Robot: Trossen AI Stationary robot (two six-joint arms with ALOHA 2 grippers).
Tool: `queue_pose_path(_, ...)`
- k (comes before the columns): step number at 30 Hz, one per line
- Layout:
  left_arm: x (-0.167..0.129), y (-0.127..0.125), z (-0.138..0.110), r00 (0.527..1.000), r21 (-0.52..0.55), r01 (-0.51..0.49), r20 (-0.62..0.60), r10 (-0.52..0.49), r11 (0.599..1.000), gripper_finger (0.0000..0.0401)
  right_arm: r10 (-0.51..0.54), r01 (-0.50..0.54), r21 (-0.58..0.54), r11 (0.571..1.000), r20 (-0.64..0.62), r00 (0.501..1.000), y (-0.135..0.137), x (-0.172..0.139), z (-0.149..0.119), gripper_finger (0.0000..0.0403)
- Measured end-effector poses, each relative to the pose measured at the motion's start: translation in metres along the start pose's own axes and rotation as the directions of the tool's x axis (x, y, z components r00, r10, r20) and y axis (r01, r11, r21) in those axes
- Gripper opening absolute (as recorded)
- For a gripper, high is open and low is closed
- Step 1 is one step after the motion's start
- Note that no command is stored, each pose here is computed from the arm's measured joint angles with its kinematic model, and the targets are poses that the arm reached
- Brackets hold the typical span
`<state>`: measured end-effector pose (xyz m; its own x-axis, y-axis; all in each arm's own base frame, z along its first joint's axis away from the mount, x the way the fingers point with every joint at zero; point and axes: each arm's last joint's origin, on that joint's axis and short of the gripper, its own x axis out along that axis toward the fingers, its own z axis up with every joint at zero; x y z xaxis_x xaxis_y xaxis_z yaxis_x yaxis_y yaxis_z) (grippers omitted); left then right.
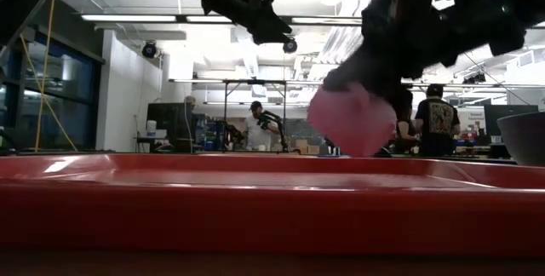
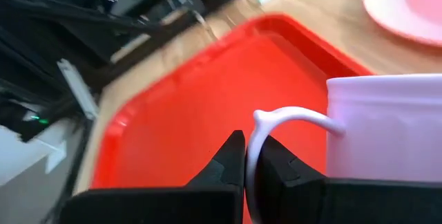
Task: Set up tray
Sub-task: Put the pink mug on the red serving tray
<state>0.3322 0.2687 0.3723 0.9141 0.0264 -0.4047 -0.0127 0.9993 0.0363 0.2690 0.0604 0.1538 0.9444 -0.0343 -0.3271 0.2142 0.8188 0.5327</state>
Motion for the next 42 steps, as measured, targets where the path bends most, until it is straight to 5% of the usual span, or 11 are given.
queue_pose_path(17,0.000,-0.001,-0.004,0.999,0.009,0.012,-0.032,-0.012,1.000,0.0296,-0.092,0.098,0.112,0.989,-0.062,0.994,-0.005,0.004,-0.018,0.0009)
queue_pose_path(34,0.000,-0.001,-0.004,0.999,0.009,0.012,-0.032,-0.012,1.000,0.0296,-0.062,0.094,0.150,0.984,-0.205,0.977,-0.010,0.003,-0.027,0.0145)
queue_pose_path(42,0.000,-0.001,-0.004,0.999,0.002,0.012,-0.032,-0.012,1.000,0.0296,-0.048,0.079,0.155,0.985,-0.193,0.980,-0.004,-0.006,-0.016,0.0178)
